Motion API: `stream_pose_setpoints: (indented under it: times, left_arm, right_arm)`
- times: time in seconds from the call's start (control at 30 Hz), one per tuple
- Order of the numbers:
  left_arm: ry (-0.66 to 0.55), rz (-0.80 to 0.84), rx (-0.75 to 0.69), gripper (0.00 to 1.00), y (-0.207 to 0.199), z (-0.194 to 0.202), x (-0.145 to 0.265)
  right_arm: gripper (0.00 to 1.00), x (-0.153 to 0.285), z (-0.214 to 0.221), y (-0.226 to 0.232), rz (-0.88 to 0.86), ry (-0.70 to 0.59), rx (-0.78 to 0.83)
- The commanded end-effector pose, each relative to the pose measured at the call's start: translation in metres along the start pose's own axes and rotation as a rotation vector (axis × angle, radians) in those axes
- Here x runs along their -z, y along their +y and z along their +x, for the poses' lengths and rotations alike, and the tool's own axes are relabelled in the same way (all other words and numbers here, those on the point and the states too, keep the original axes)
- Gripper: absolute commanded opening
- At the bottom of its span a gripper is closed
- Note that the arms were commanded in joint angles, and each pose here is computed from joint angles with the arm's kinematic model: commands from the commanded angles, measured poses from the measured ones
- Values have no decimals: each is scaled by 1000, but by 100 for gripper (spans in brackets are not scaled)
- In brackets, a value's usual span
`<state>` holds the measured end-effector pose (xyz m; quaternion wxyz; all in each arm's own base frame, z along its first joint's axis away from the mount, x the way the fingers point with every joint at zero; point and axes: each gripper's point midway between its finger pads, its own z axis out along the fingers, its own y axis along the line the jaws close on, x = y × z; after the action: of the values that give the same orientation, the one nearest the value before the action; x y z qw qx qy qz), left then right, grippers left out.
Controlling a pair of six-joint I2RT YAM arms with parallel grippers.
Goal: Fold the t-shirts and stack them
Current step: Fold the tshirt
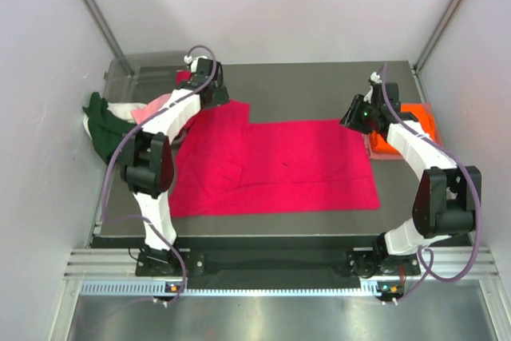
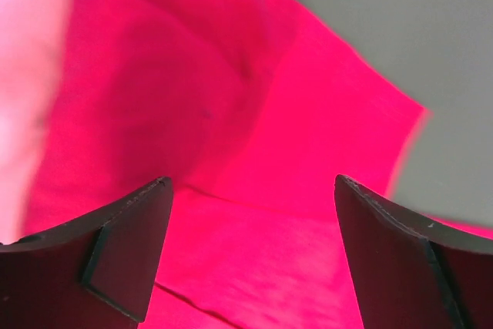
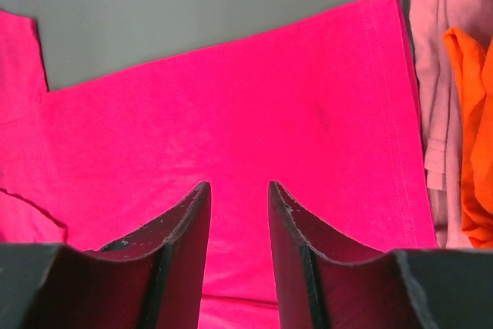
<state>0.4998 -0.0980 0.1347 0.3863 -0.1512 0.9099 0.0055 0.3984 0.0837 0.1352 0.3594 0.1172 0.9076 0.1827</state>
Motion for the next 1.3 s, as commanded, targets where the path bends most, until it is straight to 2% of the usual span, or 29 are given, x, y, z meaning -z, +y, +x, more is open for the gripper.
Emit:
stream_pose_setpoints:
  times: [0.0,0.1,0.23,0.37,0.47,0.6,0.67,0.73,0.77,0.8,0.83,0.93,1.07,1.27]
  left_arm:
    - [-71,-224,-115,91,30,-21,12]
    - [-167,-324,-172,91,32,-35,20]
    - [-229,-447,-242,91,45,-56,28]
    - [-189,-556,-296,91,60,-53,15]
    - [-146,-576,-249,89,73,-43,5]
    - [-51,-489,-162,75,88,-27,-17]
    - [-9,-459,-152,59,90,-18,-23]
    - [14,-433,-119,39,92,-14,-27]
    - [9,-428,-98,18,94,-17,-24]
    - [-6,-413,-68,6,93,-21,-22]
    - [-18,-397,-34,0,96,-24,-16]
    - [-71,-341,60,0,101,-37,-8]
    - [-45,-195,197,0,105,-42,-10]
    - [-106,-118,383,0,141,-77,1]
  right_arm:
    - [36,6,-26,20,-64,-77,27]
    - [36,4,-23,23,-80,-69,23]
    - [36,4,-21,25,-94,-61,23]
    - [36,3,-21,26,-105,-59,23]
    - [36,3,-21,27,-107,-60,22]
    - [36,3,-20,27,-111,-58,22]
    - [36,3,-20,27,-112,-59,20]
    - [36,3,-20,28,-115,-59,18]
    - [36,3,-20,28,-117,-60,19]
    - [36,2,-20,28,-118,-61,19]
    - [36,2,-19,28,-116,-60,17]
    - [36,1,-18,28,-119,-57,14]
    - [36,0,-15,27,-120,-50,13]
    - [36,1,-16,28,-127,-50,14]
